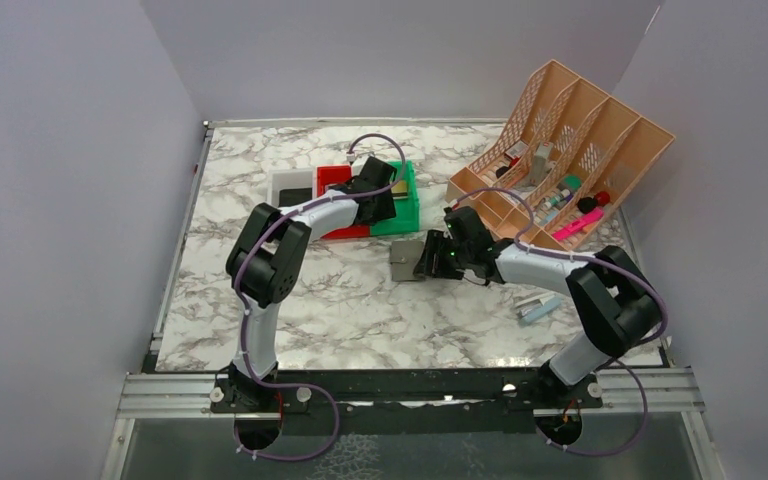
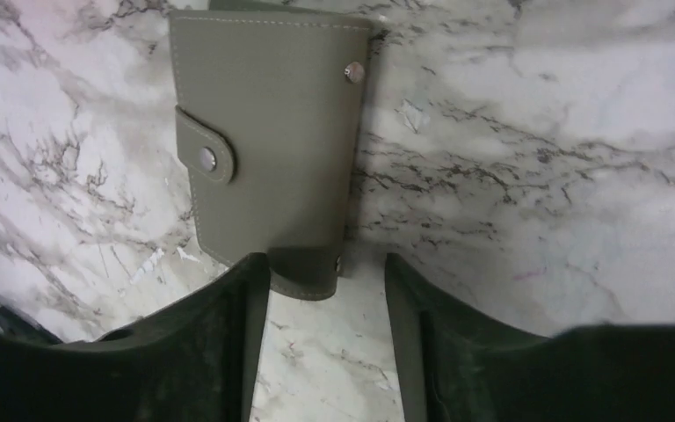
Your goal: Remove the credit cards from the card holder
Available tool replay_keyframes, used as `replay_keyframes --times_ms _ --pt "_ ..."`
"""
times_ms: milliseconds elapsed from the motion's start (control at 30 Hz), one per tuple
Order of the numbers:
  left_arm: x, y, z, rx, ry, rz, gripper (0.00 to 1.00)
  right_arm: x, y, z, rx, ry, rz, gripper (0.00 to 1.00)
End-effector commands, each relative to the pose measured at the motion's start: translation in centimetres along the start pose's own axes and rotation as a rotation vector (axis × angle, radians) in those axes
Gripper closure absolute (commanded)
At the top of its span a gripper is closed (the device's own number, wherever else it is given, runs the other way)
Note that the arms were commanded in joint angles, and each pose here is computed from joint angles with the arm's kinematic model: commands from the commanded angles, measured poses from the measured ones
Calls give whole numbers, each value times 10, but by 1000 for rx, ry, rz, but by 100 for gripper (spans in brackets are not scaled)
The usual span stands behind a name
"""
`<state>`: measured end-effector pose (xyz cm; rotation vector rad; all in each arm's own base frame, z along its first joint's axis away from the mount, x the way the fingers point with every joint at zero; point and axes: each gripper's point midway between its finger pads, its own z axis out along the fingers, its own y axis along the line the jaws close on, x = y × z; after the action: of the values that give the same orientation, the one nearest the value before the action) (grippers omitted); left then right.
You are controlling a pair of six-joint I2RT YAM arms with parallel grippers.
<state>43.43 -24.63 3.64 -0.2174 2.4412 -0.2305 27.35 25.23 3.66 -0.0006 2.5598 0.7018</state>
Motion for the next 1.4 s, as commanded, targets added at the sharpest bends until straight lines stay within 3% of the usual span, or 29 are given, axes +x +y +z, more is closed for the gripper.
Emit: replay_keyframes --times_ms 0,67,200,300,767,1367 --pt "27 -6 -9 32 86 -17 33 -9 6 14 -31 -33 16 49" --pt "28 -8 -10 41 90 -18 33 -1 2 14 -28 -19 10 53" --pt "31 -14 -11 57 95 -19 33 18 -4 6 -57 9 -15 77" --pt "43 -14 -12 62 120 -15 33 38 -9 -4 -76 54 -20 85" --pt "104 -59 -35 162 187 -27 32 126 -38 -62 -145 177 59 85" --pt "186 -62 -83 161 210 59 36 150 -44 -88 -186 174 126 85"
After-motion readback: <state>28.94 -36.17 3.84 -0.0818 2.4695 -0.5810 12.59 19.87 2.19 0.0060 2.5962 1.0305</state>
